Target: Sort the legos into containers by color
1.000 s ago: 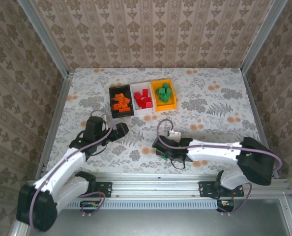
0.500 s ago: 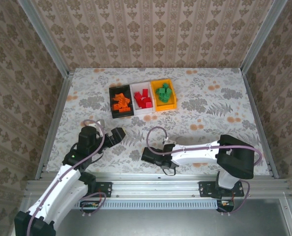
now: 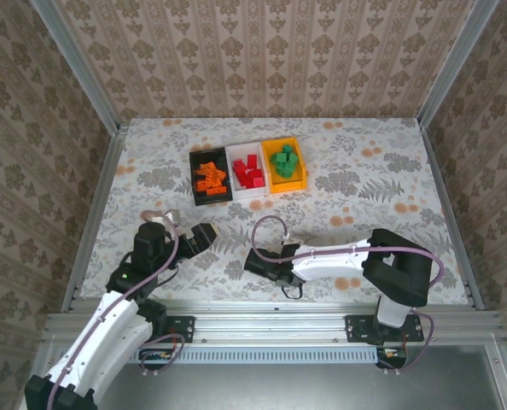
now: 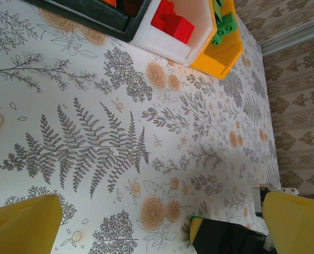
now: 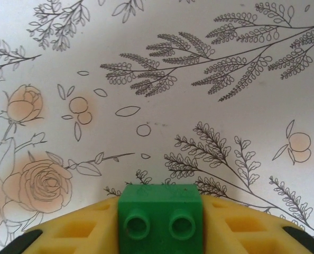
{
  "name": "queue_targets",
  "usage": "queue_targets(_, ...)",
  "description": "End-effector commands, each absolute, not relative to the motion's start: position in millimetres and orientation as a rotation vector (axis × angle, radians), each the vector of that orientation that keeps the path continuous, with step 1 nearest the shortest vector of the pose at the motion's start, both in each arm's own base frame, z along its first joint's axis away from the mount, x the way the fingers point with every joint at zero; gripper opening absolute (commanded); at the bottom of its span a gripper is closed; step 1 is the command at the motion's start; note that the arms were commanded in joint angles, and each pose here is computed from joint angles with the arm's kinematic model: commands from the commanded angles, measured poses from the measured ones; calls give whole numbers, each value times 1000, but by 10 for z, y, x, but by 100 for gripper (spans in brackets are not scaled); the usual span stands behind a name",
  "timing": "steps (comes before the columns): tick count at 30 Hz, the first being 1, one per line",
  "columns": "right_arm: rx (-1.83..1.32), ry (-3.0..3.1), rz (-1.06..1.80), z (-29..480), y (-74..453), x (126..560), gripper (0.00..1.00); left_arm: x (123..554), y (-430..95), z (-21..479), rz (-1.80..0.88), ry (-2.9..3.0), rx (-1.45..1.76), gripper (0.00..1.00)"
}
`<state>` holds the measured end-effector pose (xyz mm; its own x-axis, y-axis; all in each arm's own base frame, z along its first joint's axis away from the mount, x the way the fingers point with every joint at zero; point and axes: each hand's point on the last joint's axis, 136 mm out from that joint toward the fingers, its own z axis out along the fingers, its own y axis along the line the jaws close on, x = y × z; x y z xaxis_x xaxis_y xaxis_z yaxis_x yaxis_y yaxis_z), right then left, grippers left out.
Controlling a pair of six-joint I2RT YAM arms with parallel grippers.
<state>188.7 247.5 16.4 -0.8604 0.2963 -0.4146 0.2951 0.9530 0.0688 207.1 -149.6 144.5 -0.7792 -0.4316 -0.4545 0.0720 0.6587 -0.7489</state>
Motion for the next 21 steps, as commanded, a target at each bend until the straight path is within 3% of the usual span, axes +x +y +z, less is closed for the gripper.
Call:
queue_targets(1,410,2668,11,192,2497,1932,35,2027,-1488,1420,-1051,2272,-290,100)
queue_targets(6,360,2620,41,357,2516,2016,28,2041,-1488,1458,-1051,2262,-292,100)
queue_targets(14,250,2526,141,813,2604,2312,28,2079,-1470,1420,-1022,2276,-308,100)
queue_targets(21,106,2510,299,1309,2685,3024,29,2108,-1475,1355,-1023,2286,-336,100)
